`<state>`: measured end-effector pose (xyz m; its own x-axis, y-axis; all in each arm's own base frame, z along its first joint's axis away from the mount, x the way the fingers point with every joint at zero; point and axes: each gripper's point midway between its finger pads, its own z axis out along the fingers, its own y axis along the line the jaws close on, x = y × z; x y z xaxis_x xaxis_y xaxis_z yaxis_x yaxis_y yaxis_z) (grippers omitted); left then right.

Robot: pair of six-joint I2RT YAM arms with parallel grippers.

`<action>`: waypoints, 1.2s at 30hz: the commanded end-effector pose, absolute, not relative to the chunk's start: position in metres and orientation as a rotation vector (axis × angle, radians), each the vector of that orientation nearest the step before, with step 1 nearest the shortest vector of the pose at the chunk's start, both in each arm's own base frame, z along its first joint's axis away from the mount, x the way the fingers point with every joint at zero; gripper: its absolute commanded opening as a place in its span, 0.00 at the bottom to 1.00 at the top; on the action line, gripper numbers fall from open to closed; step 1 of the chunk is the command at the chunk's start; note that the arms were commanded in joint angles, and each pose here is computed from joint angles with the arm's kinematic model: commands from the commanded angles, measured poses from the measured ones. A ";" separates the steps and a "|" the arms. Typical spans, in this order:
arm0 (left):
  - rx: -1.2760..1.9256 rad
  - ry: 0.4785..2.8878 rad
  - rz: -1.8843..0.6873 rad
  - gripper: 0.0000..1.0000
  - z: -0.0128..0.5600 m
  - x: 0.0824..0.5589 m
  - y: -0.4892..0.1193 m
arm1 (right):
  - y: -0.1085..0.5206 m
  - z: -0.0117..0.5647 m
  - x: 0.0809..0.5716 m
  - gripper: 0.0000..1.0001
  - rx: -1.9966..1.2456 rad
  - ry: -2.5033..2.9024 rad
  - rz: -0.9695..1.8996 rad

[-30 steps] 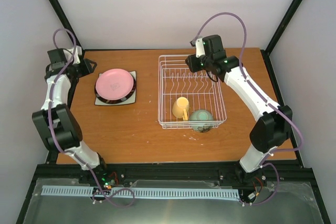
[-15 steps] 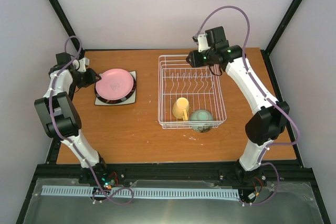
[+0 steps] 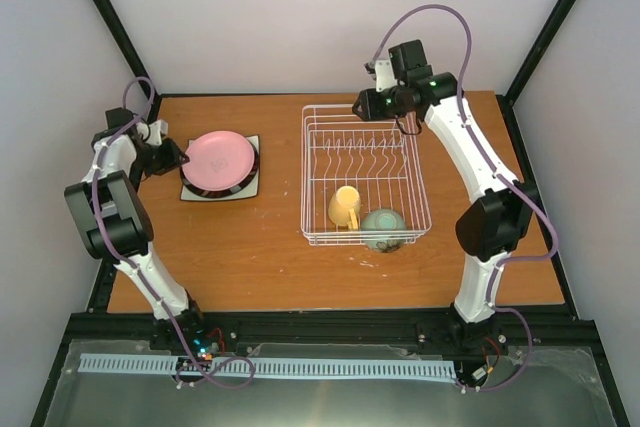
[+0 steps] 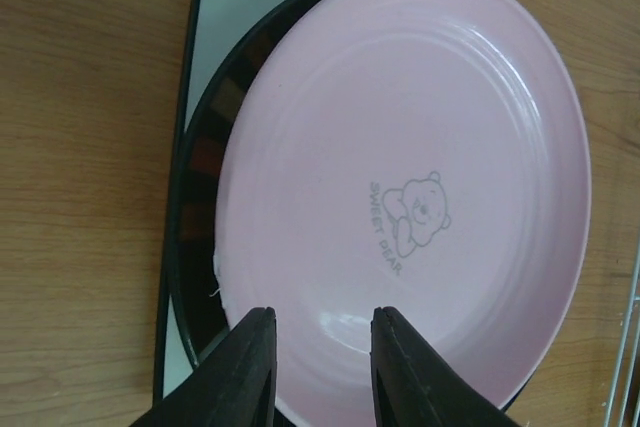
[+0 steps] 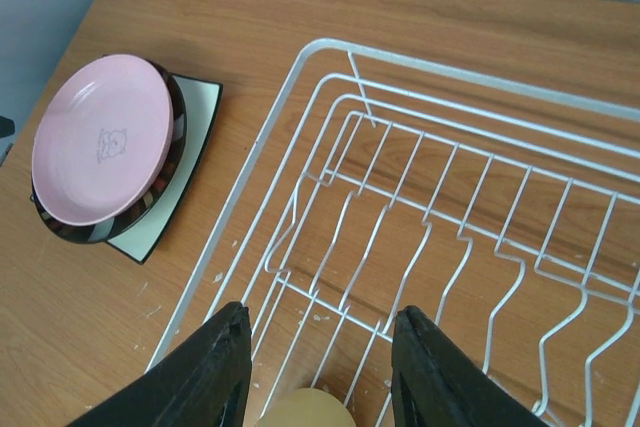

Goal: Load the mixed dishes into the dish rack

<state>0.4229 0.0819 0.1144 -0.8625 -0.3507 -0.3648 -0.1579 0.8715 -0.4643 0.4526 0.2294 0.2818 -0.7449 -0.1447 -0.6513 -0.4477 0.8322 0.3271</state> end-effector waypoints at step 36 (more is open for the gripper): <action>-0.392 2.612 -0.715 0.02 0.071 0.436 0.090 | 0.232 0.277 0.471 0.39 -0.382 2.412 0.695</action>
<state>0.4259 0.0866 0.0628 -0.8850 -0.3752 -0.2756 -0.1895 0.8311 -0.5229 0.4661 0.2333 0.2779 -0.7778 -0.1197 -0.6169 -0.4272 0.8207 0.3794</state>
